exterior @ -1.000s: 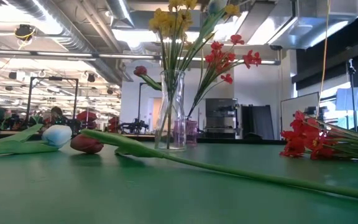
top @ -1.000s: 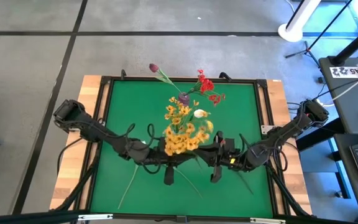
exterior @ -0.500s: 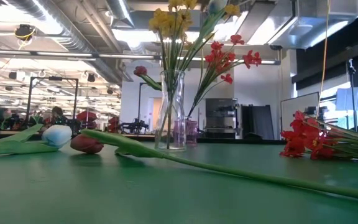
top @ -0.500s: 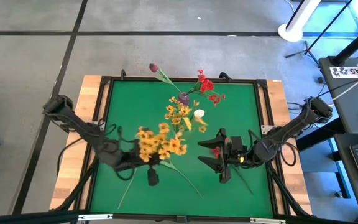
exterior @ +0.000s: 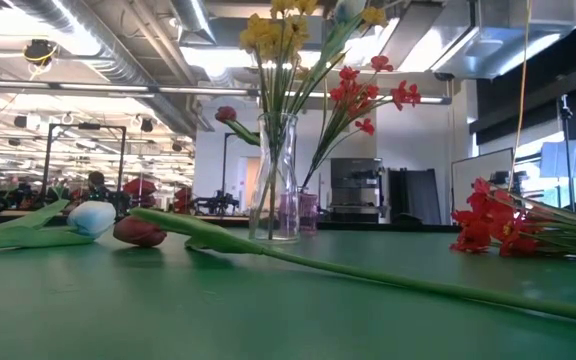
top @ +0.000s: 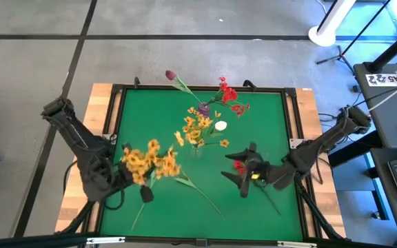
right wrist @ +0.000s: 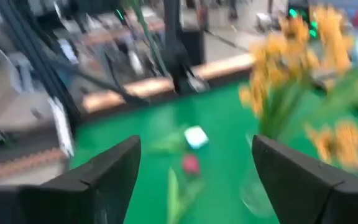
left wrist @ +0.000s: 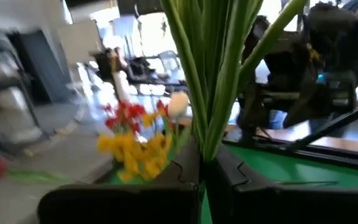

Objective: Sort flowers into vase by color
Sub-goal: Put the yellow flowers into the transparent vase

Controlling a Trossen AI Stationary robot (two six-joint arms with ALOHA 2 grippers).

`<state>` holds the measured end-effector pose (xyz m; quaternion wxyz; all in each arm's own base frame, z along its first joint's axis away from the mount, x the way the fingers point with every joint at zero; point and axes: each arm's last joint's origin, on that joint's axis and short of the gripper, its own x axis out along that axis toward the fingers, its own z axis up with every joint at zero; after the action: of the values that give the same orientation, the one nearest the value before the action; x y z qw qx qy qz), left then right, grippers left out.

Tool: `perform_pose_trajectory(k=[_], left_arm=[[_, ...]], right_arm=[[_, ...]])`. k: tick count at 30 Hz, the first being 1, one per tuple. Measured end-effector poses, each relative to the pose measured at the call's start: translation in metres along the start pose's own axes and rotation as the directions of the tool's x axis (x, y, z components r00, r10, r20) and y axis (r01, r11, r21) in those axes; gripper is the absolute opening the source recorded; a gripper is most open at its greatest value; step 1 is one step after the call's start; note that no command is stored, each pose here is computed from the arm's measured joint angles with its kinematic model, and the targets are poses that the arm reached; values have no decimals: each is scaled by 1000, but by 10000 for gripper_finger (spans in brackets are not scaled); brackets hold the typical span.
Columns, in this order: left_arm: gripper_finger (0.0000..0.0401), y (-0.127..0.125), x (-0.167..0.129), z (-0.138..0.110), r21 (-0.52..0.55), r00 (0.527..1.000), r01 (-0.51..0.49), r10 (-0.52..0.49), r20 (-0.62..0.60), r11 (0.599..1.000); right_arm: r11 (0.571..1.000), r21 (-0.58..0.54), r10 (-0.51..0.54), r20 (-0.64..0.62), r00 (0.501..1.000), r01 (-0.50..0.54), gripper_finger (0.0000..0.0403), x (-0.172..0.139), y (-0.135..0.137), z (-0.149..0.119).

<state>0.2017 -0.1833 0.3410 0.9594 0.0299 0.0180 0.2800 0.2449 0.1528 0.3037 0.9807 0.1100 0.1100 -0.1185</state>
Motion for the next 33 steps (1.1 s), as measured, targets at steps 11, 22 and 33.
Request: perform_pose_trajectory(k=[11,22,33], left_arm=[[2,37,60,-68,-194,995,98,-97,11,976],[2,56,90,-67,-109,994,80,-71,84,991],[2,62,121,-87,-41,997,67,-66,28,997]], right_arm=[[944,-178,-292,-69,954,276,308,45,9,-79],[923,-98,-381,-115,917,372,308,96,-5,-123],[929,-95,-365,-93,926,357,308,101,-4,-120]])
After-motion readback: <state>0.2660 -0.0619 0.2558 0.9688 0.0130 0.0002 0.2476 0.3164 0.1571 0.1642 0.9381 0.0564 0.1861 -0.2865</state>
